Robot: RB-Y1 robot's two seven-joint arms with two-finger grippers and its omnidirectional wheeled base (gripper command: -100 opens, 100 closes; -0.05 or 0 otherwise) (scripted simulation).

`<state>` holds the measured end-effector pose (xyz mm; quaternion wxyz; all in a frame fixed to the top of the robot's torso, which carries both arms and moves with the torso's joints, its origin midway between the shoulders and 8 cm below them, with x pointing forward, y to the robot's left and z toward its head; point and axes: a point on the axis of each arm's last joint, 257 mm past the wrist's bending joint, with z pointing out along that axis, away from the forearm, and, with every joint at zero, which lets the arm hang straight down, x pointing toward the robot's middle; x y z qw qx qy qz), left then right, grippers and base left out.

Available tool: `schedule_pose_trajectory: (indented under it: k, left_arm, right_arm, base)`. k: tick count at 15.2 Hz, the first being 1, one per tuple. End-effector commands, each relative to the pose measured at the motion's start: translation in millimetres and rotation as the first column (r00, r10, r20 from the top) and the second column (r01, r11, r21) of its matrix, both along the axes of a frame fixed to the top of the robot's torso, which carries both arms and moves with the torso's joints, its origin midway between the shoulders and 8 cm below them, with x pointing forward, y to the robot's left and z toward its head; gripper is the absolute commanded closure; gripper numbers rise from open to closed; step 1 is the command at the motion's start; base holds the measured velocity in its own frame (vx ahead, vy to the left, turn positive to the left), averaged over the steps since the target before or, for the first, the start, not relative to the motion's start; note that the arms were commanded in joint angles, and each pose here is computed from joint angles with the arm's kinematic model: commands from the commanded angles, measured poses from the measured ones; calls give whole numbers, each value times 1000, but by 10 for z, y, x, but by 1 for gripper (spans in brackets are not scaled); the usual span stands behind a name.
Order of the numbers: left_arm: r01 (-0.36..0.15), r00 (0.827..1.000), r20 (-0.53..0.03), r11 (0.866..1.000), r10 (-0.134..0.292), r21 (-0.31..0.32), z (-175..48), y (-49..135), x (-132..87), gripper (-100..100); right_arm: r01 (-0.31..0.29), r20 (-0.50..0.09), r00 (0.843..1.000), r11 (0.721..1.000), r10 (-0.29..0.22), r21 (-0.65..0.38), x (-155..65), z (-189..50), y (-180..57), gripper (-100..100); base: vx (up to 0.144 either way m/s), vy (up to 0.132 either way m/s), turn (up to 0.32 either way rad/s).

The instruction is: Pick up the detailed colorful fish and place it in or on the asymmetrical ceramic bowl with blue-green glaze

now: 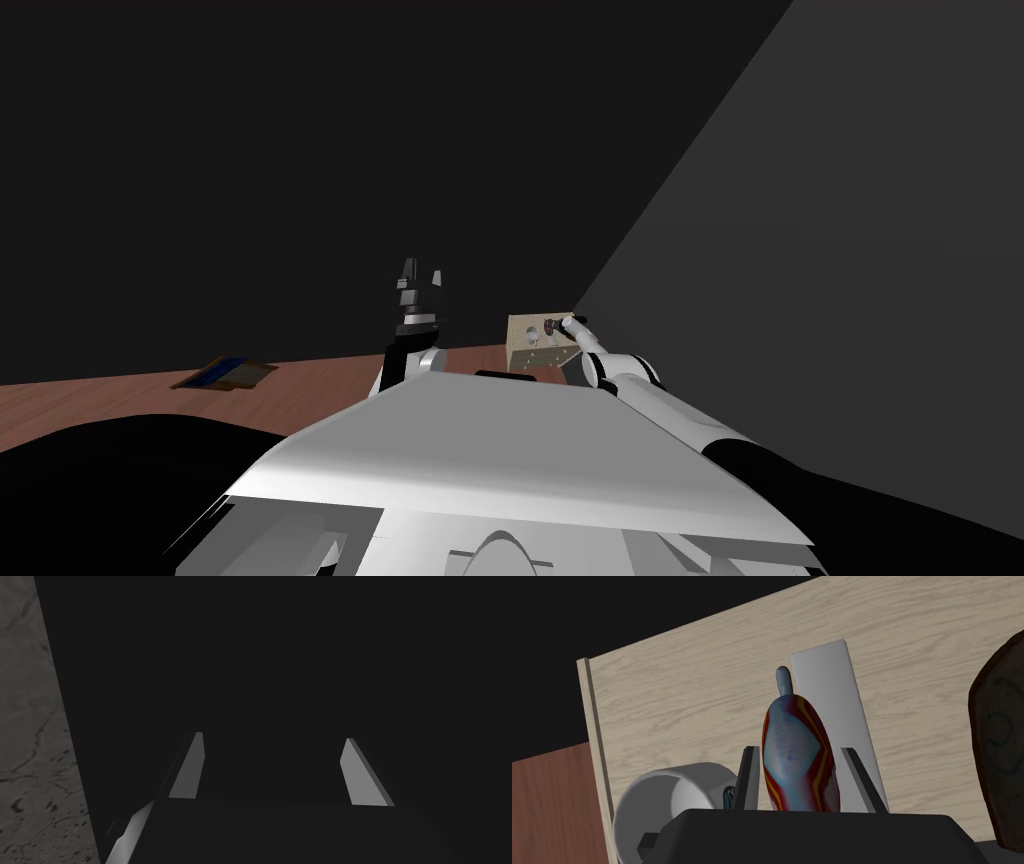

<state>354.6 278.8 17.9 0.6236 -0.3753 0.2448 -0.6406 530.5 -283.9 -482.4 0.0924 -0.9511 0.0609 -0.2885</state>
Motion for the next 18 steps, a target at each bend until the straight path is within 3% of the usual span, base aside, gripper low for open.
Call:
schedule_pose_trajectory:
  k: [1, 7, 8, 13, 18]
  left_arm:
    - [0, 1000, 0, 1000, 0, 0, 0, 0, 0, 0]
    - [0, 1000, 0, 1000, 0, 0, 0, 0, 0, 0]
    - [0, 1000, 0, 1000, 0, 0, 0, 0, 0, 0]
    - [0, 1000, 0, 1000, 0, 0, 0, 0, 0, 0]
    - [0, 1000, 0, 1000, 0, 0, 0, 0, 0, 0]
  right_arm:
    - [4, -5, 1000, 1000, -4, 9, 80, 110, -59, 100]
    - [5, -10, 1000, 1000, -5, 13, 214, 326, -172, 100]
    - [6, -12, 1000, 1000, -5, 14, 289, 458, -238, 100]
    - [7, -14, 1000, 1000, -7, 16, 342, 558, -284, 100]
    - [14, -23, 1000, 1000, -14, 20, 505, 920, -450, 100]
  base:
    - [-32, -110, 11]
    - [-32, -98, 4]
    - [-33, -73, 2]
    - [-32, -74, 5]
    - [-30, -85, 10]
